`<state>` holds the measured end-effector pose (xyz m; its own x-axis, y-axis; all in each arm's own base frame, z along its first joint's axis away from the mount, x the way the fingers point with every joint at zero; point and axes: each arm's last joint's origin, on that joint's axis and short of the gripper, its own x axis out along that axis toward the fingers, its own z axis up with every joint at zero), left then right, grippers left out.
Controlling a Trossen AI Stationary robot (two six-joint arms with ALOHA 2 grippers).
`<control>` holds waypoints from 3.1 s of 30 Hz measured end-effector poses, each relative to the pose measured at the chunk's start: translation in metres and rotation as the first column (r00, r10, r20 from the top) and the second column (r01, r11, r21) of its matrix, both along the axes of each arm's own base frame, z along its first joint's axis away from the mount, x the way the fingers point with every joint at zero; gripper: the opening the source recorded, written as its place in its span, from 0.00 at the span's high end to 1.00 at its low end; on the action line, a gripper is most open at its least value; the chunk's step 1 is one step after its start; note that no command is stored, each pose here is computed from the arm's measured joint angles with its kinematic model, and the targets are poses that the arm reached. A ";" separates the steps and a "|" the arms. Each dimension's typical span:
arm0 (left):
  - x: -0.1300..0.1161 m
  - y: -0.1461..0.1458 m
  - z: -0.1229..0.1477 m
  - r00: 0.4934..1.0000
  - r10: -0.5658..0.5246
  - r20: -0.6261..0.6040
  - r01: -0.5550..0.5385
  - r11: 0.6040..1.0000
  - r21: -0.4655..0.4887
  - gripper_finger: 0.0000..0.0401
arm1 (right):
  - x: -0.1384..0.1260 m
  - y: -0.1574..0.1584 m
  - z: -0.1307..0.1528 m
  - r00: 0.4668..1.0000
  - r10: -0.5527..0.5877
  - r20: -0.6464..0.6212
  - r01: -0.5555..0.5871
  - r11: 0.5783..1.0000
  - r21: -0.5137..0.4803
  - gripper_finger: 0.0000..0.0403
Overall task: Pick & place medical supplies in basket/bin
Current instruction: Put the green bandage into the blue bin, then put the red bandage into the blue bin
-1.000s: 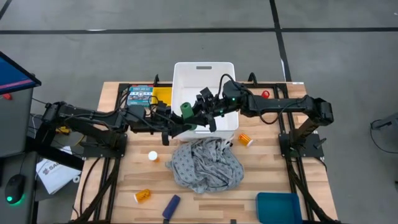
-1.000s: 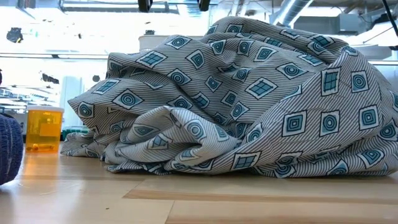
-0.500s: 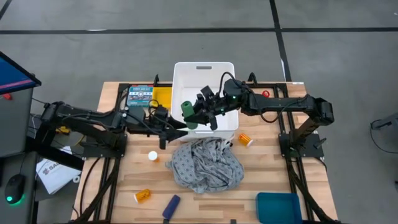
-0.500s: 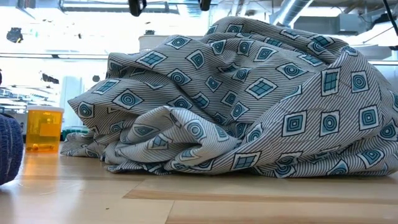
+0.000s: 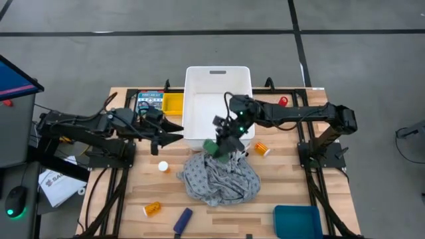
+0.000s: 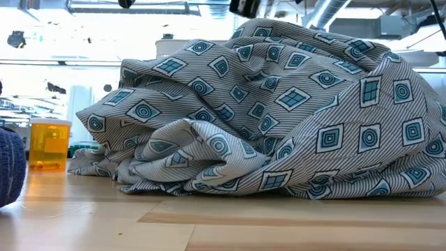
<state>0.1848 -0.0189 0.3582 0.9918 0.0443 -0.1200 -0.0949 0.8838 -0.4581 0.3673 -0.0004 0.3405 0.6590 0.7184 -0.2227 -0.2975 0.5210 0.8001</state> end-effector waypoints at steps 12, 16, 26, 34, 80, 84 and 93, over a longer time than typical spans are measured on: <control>-0.012 0.000 0.007 0.998 -0.061 0.034 0.059 0.996 0.065 0.51 | -0.051 0.089 -0.011 0.856 0.234 -0.462 -0.219 0.972 0.085 0.62; -0.012 0.000 0.005 0.998 -0.062 0.020 0.061 0.996 0.071 0.51 | -0.071 0.116 -0.019 0.768 0.183 -0.613 -0.215 0.976 0.021 0.62; -0.012 -0.001 0.002 0.998 -0.065 -0.014 0.066 0.993 0.095 0.51 | -0.117 0.163 -0.031 0.648 -0.045 -0.760 -0.101 0.984 -0.145 0.62; -0.011 0.000 0.005 0.999 -0.029 0.019 0.027 0.995 0.095 0.51 | -0.168 0.194 -0.054 0.519 -0.253 -0.817 0.045 0.962 -0.270 0.62; 0.041 -0.003 -0.003 0.980 0.160 0.120 -0.159 0.987 -0.017 0.51 | -0.231 0.282 -0.158 0.218 -0.646 -0.732 0.243 0.762 -0.600 0.61; 0.041 -0.004 -0.003 0.981 0.153 0.121 -0.152 0.988 -0.017 0.51 | -0.227 0.280 -0.157 0.209 -0.643 -0.737 0.238 0.765 -0.599 0.55; 0.041 -0.009 -0.002 0.983 0.132 0.126 -0.130 0.991 -0.022 0.51 | -0.222 0.274 -0.154 0.163 -0.635 -0.755 0.213 0.770 -0.601 0.34</control>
